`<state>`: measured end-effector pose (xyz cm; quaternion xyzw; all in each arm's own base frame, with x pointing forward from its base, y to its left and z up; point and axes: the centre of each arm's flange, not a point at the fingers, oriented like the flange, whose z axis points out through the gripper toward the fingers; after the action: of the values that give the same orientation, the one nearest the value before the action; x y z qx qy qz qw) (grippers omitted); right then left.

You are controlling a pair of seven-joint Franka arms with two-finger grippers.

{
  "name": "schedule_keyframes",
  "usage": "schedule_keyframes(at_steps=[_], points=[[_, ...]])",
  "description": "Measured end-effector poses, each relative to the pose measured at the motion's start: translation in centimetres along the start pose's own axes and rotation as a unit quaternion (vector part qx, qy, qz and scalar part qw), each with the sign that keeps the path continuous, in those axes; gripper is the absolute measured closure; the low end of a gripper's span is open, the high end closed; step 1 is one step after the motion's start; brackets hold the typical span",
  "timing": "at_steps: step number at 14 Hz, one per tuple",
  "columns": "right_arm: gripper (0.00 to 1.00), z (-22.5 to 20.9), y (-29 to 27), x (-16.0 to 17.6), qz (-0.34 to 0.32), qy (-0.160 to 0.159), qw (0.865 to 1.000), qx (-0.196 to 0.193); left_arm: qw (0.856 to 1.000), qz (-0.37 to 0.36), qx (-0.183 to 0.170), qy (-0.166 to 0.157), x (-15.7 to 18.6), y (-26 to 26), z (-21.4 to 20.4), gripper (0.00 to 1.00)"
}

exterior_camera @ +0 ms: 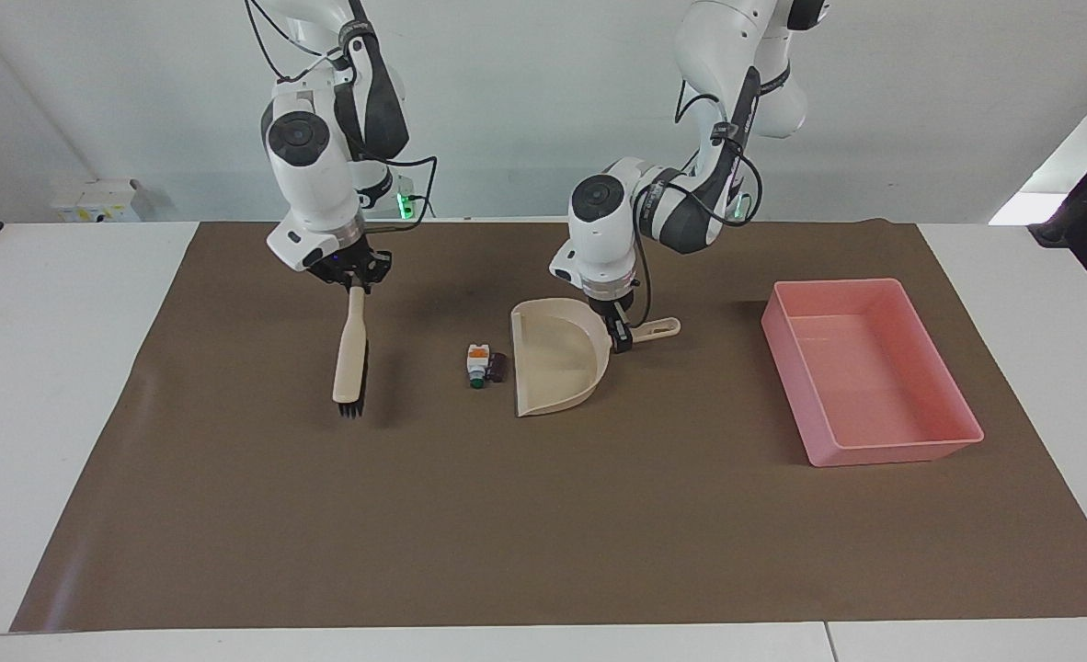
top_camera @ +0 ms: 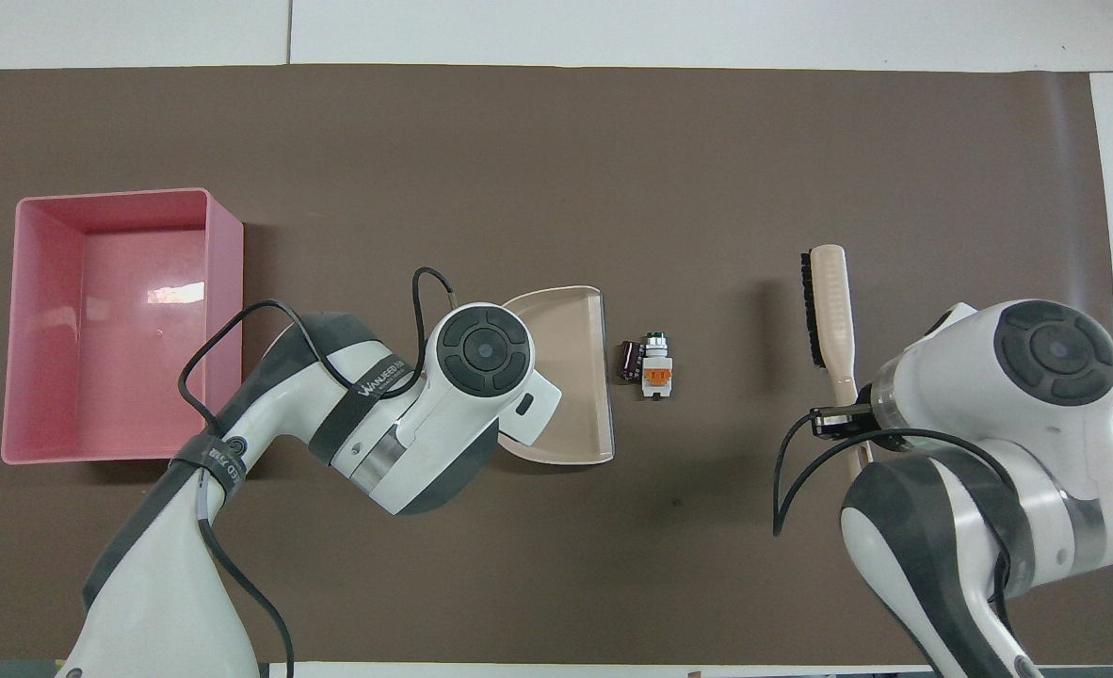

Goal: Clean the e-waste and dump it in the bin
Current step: 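Lift the brush with the right gripper toward the electronic part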

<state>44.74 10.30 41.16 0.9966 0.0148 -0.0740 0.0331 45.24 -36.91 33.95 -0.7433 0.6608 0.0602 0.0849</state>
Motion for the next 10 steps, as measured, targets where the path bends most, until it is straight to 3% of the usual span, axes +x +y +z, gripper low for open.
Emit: schedule_keyframes(at_steps=[1,2,10], points=[[0.74,0.0,-0.9,-0.2,-0.001,0.001,1.0,-0.002,1.0,0.001,0.009,-0.006,0.0,0.0,0.0,0.65],[0.74,0.0,-1.5,-0.3,0.0,0.001,1.0,-0.003,1.0,0.002,0.012,-0.008,0.0,-0.1,0.0,0.67],[0.74,2.3,-7.9,-1.1,-0.003,0.004,1.0,-0.013,0.999,-0.008,0.019,-0.028,-1.1,-1.5,-2.2,0.67]])
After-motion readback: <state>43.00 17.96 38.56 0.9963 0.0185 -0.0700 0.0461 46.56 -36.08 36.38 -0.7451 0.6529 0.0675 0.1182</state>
